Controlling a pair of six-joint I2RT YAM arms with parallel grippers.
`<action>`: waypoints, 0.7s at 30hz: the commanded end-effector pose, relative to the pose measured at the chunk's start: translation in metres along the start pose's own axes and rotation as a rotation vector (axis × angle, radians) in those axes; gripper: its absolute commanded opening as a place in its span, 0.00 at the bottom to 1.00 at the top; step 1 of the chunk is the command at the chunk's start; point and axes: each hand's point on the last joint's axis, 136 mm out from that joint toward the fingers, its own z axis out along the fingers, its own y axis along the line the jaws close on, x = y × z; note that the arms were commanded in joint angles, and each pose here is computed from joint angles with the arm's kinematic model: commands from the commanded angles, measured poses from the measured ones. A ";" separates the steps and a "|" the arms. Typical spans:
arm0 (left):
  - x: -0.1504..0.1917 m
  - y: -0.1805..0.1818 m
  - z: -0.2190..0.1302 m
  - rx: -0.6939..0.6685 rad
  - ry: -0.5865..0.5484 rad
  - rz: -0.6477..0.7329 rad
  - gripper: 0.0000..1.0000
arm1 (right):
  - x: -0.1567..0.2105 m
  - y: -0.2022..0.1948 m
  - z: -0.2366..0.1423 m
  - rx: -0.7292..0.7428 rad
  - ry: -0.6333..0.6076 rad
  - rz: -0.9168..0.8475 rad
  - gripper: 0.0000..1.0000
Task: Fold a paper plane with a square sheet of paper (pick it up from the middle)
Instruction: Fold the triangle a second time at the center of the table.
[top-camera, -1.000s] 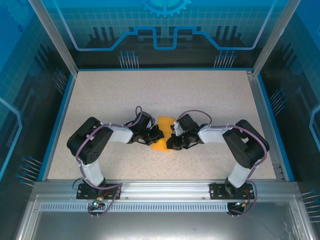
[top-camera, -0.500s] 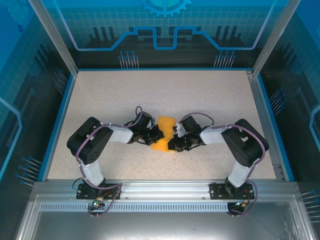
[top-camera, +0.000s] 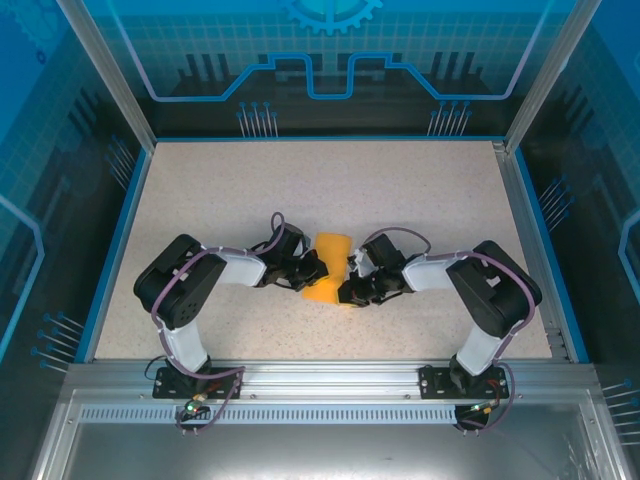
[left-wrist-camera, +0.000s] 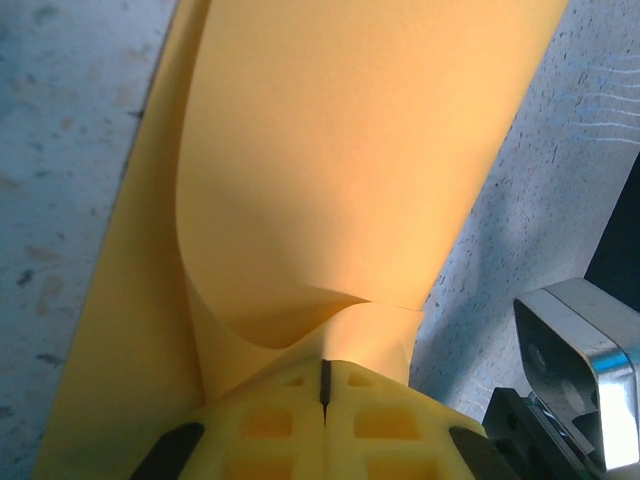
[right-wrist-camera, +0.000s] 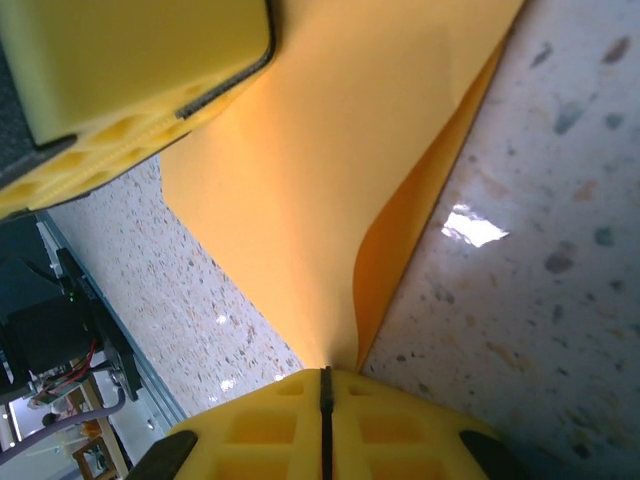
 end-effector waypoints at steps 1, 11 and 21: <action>0.012 0.038 0.003 -0.134 0.019 -0.047 0.00 | 0.028 -0.025 -0.002 0.075 0.082 0.084 0.09; 0.012 0.034 0.002 -0.121 0.021 -0.038 0.00 | -0.014 0.026 -0.030 0.001 -0.098 0.009 0.09; 0.012 0.030 0.003 -0.112 0.027 -0.032 0.00 | -0.039 0.046 -0.009 -0.021 -0.100 0.022 0.08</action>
